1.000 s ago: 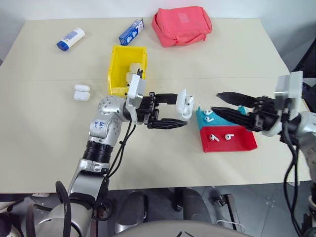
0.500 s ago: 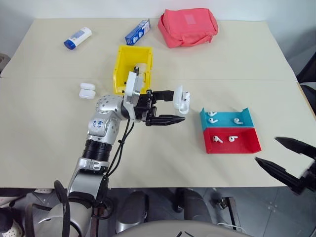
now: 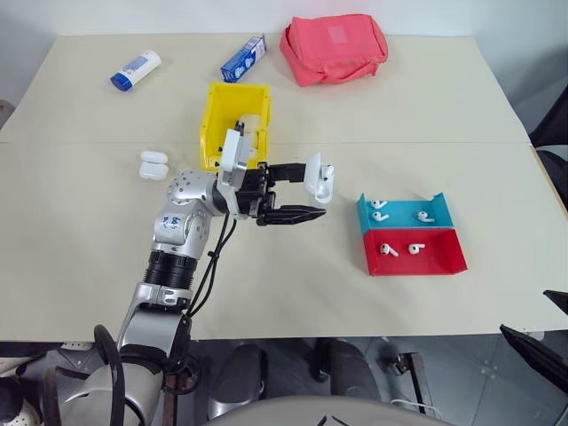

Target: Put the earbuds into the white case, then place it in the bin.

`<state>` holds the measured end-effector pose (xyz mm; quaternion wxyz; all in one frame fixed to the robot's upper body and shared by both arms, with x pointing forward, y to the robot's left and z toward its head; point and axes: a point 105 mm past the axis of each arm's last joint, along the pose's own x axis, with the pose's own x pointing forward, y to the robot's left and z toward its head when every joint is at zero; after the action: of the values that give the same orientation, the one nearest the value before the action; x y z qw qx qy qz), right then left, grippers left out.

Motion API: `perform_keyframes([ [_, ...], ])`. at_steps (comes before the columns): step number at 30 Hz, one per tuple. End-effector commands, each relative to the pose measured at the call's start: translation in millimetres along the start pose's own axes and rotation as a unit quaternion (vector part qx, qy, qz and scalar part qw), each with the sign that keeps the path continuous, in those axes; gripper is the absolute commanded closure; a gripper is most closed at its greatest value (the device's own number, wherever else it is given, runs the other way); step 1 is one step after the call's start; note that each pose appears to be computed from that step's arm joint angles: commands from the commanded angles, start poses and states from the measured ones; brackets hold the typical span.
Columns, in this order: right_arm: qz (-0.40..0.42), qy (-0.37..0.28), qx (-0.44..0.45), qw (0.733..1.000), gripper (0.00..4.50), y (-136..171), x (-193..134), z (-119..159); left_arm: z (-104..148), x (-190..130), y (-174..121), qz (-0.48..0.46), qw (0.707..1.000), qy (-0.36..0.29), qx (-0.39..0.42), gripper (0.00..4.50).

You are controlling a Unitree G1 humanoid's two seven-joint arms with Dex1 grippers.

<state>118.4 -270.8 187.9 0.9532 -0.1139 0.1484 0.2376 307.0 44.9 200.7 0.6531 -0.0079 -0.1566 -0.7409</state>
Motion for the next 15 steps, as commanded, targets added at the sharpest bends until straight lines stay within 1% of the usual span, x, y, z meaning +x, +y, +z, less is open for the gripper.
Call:
perform_keyframes([
  [1, 0.016, -0.013, -0.020, 1.000, 0.08, -5.3, 15.4, 13.0, 12.5, 3.6, 2.3, -0.006, 1.000, -0.010, 0.026, 1.74],
  [6, 0.064, -0.009, -0.063, 0.996, 0.08, -19.7, 55.3, 36.4, 12.9, 4.1, 1.4, 0.000, 0.999, -0.014, 0.031, 1.74],
  [9, 0.093, 0.008, -0.082, 0.992, 0.08, -27.5, 76.9, 47.1, 12.9, 4.9, -0.1, 0.003, 0.999, -0.016, 0.032, 1.74],
  [10, 0.098, 0.020, -0.087, 0.991, 0.08, -31.3, 83.0, 48.6, 12.7, 4.7, -0.7, 0.004, 0.999, -0.017, 0.033, 1.74],
  [13, 0.099, 0.091, -0.095, 0.986, 0.08, -49.3, 111.2, 48.1, 12.4, 2.7, -3.5, 0.013, 0.999, -0.018, 0.037, 1.74],
  [15, 0.100, 0.112, -0.102, 0.983, 0.08, -54.5, 122.5, 49.9, 12.2, 2.7, -5.1, 0.017, 0.999, -0.020, 0.037, 1.74],
])
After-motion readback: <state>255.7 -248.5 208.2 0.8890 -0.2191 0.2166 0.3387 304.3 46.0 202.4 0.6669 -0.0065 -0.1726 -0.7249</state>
